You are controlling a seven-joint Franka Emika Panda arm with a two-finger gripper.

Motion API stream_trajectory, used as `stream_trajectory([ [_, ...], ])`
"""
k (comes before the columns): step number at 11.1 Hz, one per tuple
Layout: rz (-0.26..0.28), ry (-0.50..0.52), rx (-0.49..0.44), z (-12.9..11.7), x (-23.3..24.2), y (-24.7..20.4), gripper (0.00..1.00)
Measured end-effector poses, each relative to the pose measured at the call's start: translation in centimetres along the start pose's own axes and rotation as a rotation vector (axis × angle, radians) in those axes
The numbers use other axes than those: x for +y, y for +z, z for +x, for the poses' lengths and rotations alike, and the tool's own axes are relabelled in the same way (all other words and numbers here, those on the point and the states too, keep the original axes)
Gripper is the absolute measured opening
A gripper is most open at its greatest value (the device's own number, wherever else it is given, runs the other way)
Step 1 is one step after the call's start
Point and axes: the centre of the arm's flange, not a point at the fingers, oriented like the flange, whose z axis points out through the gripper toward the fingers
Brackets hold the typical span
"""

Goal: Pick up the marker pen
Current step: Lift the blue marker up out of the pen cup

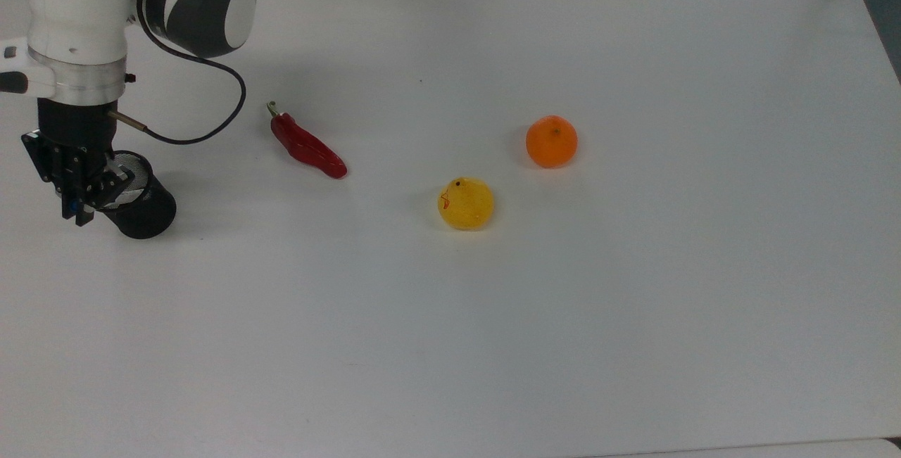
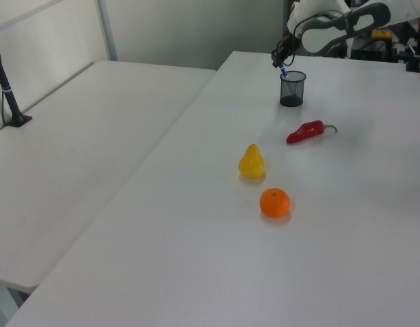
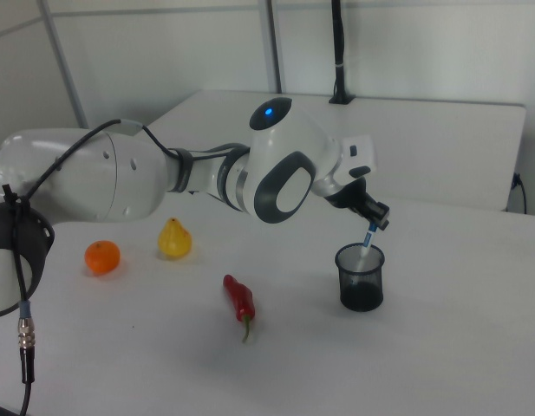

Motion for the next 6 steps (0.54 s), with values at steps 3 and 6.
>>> stream_trajectory([
  [3, 0.008, 0.017, 0.069, 2.8, 0.3, -2.5, 0.17],
  [6, 0.015, 0.044, 0.132, 5.0, 1.2, -5.7, 0.17],
])
